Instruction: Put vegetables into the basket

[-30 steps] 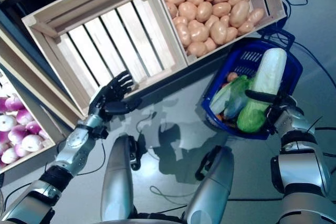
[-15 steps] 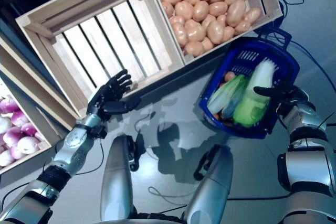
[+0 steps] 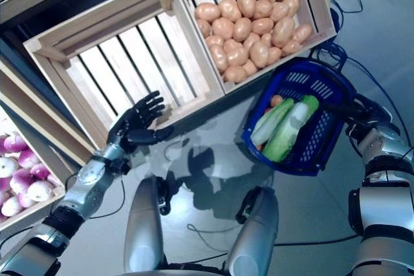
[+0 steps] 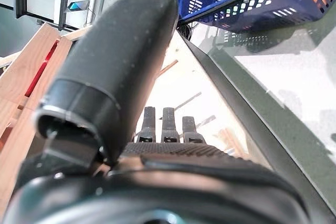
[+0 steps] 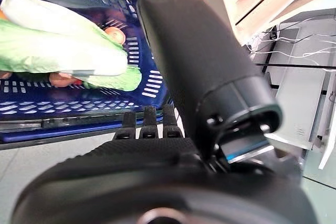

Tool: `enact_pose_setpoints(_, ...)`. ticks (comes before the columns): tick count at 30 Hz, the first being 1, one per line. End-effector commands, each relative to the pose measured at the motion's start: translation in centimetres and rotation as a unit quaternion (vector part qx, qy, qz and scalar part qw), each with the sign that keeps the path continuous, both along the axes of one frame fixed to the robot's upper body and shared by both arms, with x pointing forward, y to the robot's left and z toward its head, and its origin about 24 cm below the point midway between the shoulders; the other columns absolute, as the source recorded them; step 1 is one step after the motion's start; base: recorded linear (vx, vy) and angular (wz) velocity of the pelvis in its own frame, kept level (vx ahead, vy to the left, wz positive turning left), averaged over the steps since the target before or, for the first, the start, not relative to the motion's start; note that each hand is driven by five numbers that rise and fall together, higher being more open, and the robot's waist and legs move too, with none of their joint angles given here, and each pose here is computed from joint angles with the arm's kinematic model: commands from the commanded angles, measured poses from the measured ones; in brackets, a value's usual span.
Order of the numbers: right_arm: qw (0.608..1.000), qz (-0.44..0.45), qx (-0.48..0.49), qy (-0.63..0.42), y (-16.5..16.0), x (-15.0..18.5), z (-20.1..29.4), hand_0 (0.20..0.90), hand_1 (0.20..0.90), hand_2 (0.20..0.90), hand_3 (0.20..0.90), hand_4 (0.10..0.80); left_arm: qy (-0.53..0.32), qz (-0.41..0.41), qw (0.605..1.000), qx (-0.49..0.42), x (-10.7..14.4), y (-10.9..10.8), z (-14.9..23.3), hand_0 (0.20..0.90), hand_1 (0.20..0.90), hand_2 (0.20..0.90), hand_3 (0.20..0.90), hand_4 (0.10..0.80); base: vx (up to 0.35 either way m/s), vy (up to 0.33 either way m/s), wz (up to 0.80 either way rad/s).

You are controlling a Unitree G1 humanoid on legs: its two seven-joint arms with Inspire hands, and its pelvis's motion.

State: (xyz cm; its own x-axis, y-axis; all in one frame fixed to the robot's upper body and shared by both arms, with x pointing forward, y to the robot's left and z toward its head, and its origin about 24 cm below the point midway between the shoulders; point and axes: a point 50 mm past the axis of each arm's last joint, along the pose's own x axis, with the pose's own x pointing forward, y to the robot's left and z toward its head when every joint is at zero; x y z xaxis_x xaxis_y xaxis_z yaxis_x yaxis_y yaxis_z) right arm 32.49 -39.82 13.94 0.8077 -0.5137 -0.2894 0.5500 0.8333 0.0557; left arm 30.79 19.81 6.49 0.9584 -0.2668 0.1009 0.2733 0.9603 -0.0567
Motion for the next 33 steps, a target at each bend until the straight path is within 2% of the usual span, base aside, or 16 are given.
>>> enact_pose_setpoints(1, 0.999, 0.005, -0.029, -0.035, -0.5, -0.1, 0.9, 0.900, 0.900, 0.900, 0.900, 0.800, -0.077, -0.009, 0.997, -0.018, 0.0, -0.1, 2.3, 0.900, 0.900, 0.900, 0.900, 0.800, 0.000, 0.000, 0.00)
enact_pose_setpoints(9, 0.992, 0.088, 0.088, -0.001, 4.2, -0.4, -7.4, 0.900, 0.900, 0.900, 0.900, 0.800, -0.019, -0.012, 1.000, 0.003, -0.1, -0.7, -0.3, 0.900, 0.900, 0.900, 0.900, 0.800, 0.127, -0.020, -0.06)
enact_pose_setpoints(16, 0.968, 0.107, 0.225, 0.026, 9.7, -3.9, -16.4, 0.900, 0.900, 0.900, 0.900, 0.800, 0.072, 0.004, 0.997, 0.033, -2.1, -1.2, -4.8, 0.900, 0.900, 0.900, 0.900, 0.800, 0.191, -0.005, -0.14)
enact_pose_setpoints(19, 0.953, 0.114, 0.280, 0.024, 12.9, -7.6, -20.6, 0.900, 0.900, 0.900, 0.900, 0.800, 0.134, 0.017, 0.990, 0.024, -4.8, -1.0, -8.2, 0.900, 0.900, 0.900, 0.900, 0.800, 0.150, 0.066, -0.11)
enact_pose_setpoints(20, 0.953, 0.114, 0.281, 0.025, 13.0, -7.7, -20.7, 0.900, 0.900, 0.900, 0.900, 0.800, 0.136, 0.017, 0.990, 0.024, -4.9, -1.0, -8.3, 0.900, 0.900, 0.900, 0.900, 0.800, 0.083, 0.057, -0.09)
enact_pose_setpoints(23, 0.946, 0.127, 0.294, 0.049, 16.1, -9.9, -22.9, 0.900, 0.900, 0.900, 0.900, 0.800, 0.168, 0.029, 0.985, 0.025, -6.9, -0.9, -10.4, 0.900, 0.900, 0.900, 0.900, 0.800, 0.071, 0.054, -0.04)
enact_pose_setpoints(25, 0.935, 0.160, 0.313, 0.050, 18.8, -10.4, -23.5, 0.900, 0.900, 0.900, 0.900, 0.800, 0.203, 0.045, 0.978, 0.027, -8.3, -0.8, -12.1, 0.900, 0.900, 0.900, 0.900, 0.800, 0.051, 0.056, 0.00)
enact_pose_setpoints(33, 0.891, 0.223, 0.391, 0.055, 24.4, -12.5, -24.4, 0.900, 0.900, 0.900, 0.900, 0.800, 0.322, 0.084, 0.941, 0.054, -12.9, -0.3, -17.3, 0.900, 0.900, 0.900, 0.900, 0.800, 0.032, 0.020, -0.05)
